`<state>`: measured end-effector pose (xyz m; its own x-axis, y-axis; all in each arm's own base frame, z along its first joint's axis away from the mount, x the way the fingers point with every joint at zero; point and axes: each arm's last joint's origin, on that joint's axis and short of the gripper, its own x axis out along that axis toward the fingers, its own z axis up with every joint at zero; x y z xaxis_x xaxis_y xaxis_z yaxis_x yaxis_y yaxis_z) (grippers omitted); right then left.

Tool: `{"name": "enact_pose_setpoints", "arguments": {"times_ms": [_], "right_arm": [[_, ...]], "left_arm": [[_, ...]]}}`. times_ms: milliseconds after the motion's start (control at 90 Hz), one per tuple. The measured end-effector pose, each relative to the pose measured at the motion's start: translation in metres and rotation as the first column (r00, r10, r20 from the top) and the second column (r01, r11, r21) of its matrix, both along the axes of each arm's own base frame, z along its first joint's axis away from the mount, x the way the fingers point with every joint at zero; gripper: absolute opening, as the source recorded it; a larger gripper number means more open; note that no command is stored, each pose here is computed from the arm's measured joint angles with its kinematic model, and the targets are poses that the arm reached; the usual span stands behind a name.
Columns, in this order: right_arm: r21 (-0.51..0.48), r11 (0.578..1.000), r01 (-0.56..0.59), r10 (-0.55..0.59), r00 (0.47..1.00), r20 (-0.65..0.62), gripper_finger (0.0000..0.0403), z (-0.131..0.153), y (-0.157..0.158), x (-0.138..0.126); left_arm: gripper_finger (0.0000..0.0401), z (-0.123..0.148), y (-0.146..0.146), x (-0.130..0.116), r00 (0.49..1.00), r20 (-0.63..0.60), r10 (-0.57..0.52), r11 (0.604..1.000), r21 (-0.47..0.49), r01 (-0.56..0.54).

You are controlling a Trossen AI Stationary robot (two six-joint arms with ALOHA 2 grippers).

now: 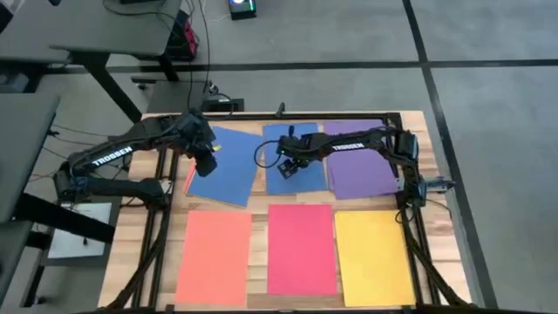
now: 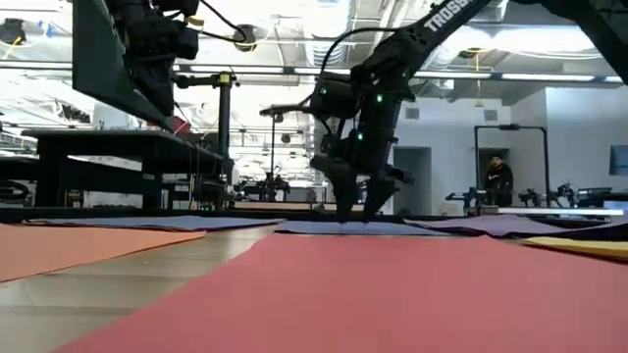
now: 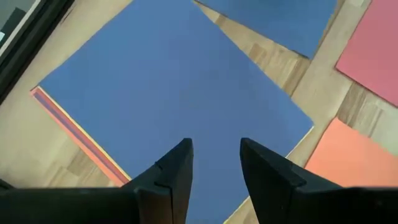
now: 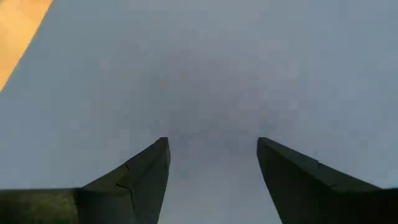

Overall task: Organize paper
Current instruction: Stack the blue paper on the top center blue papers

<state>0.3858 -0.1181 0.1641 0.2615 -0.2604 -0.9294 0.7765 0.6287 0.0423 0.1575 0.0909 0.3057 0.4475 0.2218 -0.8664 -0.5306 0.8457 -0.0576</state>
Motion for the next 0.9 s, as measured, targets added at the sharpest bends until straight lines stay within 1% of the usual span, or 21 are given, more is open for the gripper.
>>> {"name": "enact_pose_setpoints", "arguments": {"times_ms": [56, 144, 189, 233, 311, 367, 411, 511, 600, 667, 767, 900], "right_arm": [[-0.017, 1.000, -0.019, 0.019, 1.000, 0.020, 0.0230, 0.016, -0.001, 0.001], [-0.034, 0.999, -0.031, 0.034, 0.996, 0.088, 0.0230, 0.040, 0.001, 0.004], [-0.022, 1.000, -0.009, 0.012, 0.990, 0.141, 0.0230, 0.048, 0.004, 0.007], [0.016, 1.000, 0.025, -0.027, 0.976, 0.215, 0.0230, 0.054, 0.006, 0.013], [0.139, 0.989, 0.050, -0.095, 0.936, 0.340, 0.0230, 0.058, 0.009, 0.022], [0.209, 0.977, 0.050, -0.134, 0.903, 0.408, 0.0230, 0.053, 0.012, 0.033], [0.245, 0.968, 0.053, -0.163, 0.875, 0.455, 0.0230, 0.047, 0.014, 0.043], [0.323, 0.944, 0.068, -0.234, 0.828, 0.509, 0.0230, 0.028, 0.018, 0.059], [0.384, 0.919, 0.087, -0.300, 0.786, 0.540, 0.0230, 0.017, 0.022, 0.070], [0.423, 0.900, 0.106, -0.341, 0.776, 0.530, 0.0230, 0.007, 0.028, 0.075], [0.465, 0.874, 0.139, -0.385, 0.783, 0.489, 0.0230, -0.013, 0.034, 0.079], [0.500, 0.849, 0.171, -0.425, 0.783, 0.455, 0.0230, -0.029, 0.040, 0.085]], "left_arm": [[0.0118, 0.002, 0.000, 0.000, 1.000, 0.012, 0.024, 1.000, -0.009, -0.024], [0.0118, 0.004, 0.001, 0.001, 0.999, 0.030, 0.034, 0.999, -0.006, -0.034], [0.0118, 0.003, 0.001, 0.001, 0.999, 0.024, 0.039, 0.999, -0.007, -0.039], [0.0118, -0.001, 0.000, 0.000, 0.999, 0.007, 0.046, 0.999, -0.012, -0.046], [0.0118, -0.013, 0.001, 0.000, 0.998, -0.021, 0.052, 0.998, -0.028, -0.052], [0.0118, -0.026, 0.001, 0.000, 0.998, -0.036, 0.052, 0.998, -0.036, -0.053], [0.0118, -0.039, 0.001, 0.000, 0.998, -0.049, 0.051, 0.998, -0.043, -0.053], [0.0118, -0.068, 0.001, 0.000, 0.997, -0.070, 0.031, 0.998, -0.045, -0.035], [0.0118, -0.087, -0.001, -0.004, 0.995, -0.098, 0.018, 0.998, -0.054, -0.024], [0.0118, -0.091, -0.001, -0.002, 0.994, -0.111, 0.010, 0.998, -0.065, -0.017], [0.0118, -0.091, 0.003, 0.005, 0.998, -0.064, -0.016, 0.999, -0.034, 0.014], [0.0118, -0.103, 0.007, 0.013, 0.998, -0.058, -0.001, 0.999, -0.048, -0.002]]}}
